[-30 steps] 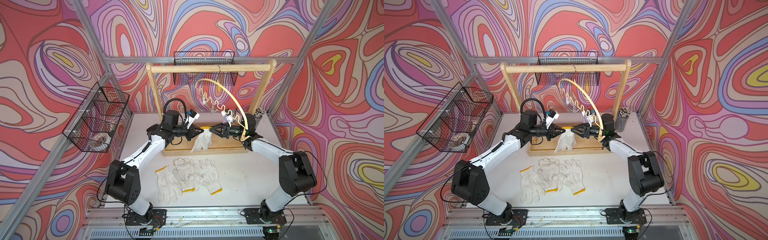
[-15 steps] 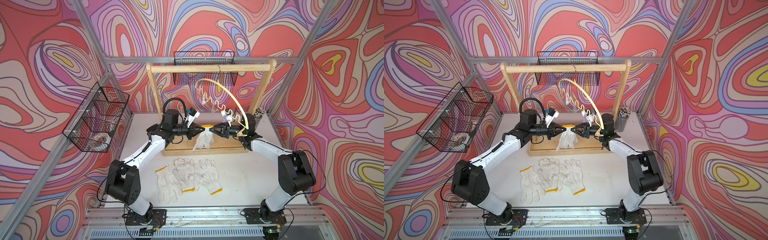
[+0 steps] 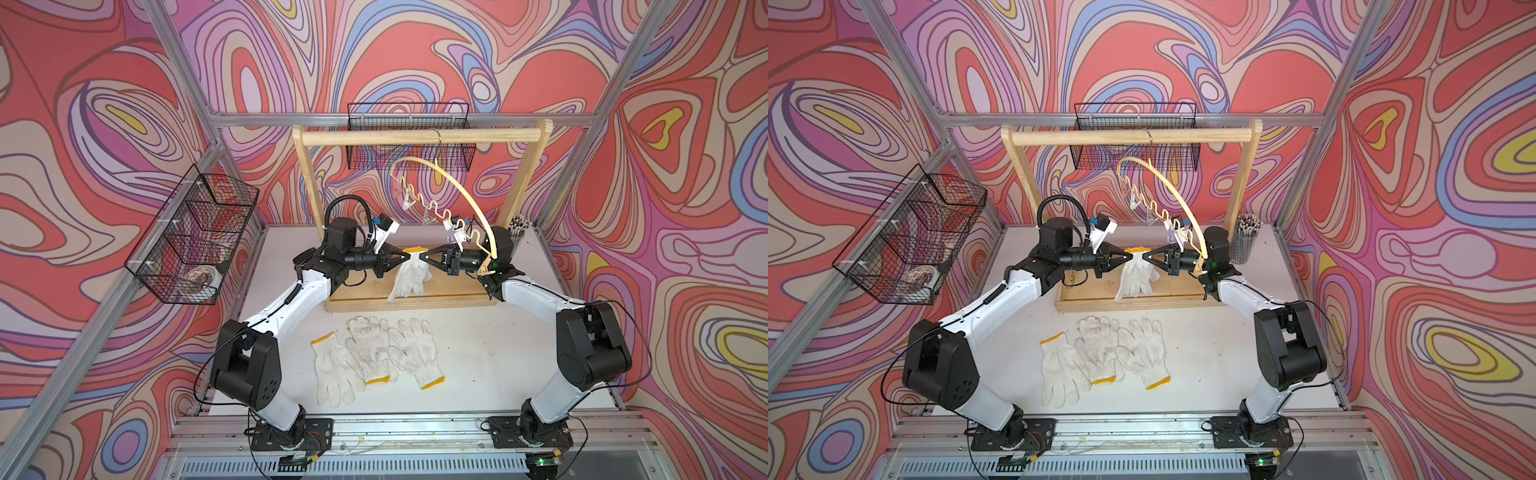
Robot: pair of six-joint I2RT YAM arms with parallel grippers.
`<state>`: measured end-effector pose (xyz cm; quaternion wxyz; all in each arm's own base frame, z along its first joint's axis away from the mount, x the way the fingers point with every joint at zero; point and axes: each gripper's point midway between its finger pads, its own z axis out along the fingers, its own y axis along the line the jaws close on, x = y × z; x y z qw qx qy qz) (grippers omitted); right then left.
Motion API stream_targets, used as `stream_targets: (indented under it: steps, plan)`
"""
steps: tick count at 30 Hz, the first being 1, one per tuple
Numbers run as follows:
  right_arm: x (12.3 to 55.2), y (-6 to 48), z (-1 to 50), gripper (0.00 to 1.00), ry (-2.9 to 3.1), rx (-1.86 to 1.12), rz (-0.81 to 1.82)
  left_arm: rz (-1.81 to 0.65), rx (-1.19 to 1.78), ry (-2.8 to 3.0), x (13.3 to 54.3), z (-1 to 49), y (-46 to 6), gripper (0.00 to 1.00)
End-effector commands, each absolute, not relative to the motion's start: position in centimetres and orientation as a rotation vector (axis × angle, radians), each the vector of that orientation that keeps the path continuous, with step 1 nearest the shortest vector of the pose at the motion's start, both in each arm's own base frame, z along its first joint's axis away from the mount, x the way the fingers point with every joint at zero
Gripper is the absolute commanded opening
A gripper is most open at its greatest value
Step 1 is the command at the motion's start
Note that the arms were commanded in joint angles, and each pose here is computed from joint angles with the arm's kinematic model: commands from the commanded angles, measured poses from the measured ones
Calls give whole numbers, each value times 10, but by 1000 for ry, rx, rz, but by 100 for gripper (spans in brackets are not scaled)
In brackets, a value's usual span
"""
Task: Clip the gloves onto a hanger to dry
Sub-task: Adjust the glove.
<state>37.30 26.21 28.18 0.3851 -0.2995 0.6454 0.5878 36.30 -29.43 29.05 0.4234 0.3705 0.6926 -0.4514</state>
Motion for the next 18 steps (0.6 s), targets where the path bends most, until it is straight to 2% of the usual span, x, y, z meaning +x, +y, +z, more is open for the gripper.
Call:
stream_targets:
  steps: [1, 3, 13, 18]
  plan:
    - [373, 266, 287, 4, 1620, -786, 1506, -1151, 940, 1715, 362, 291, -297, 0]
    - [374, 265, 287, 0, 1618, -786, 1504, -1149, 937, 1721, 362, 290, -297, 0]
    - [375, 265, 286, 0, 1623, -778, 1496, -1134, 929, 1742, 364, 285, -296, 0]
    - [382, 264, 280, 0, 1660, -750, 1451, -1040, 880, 1798, 376, 280, -289, 2]
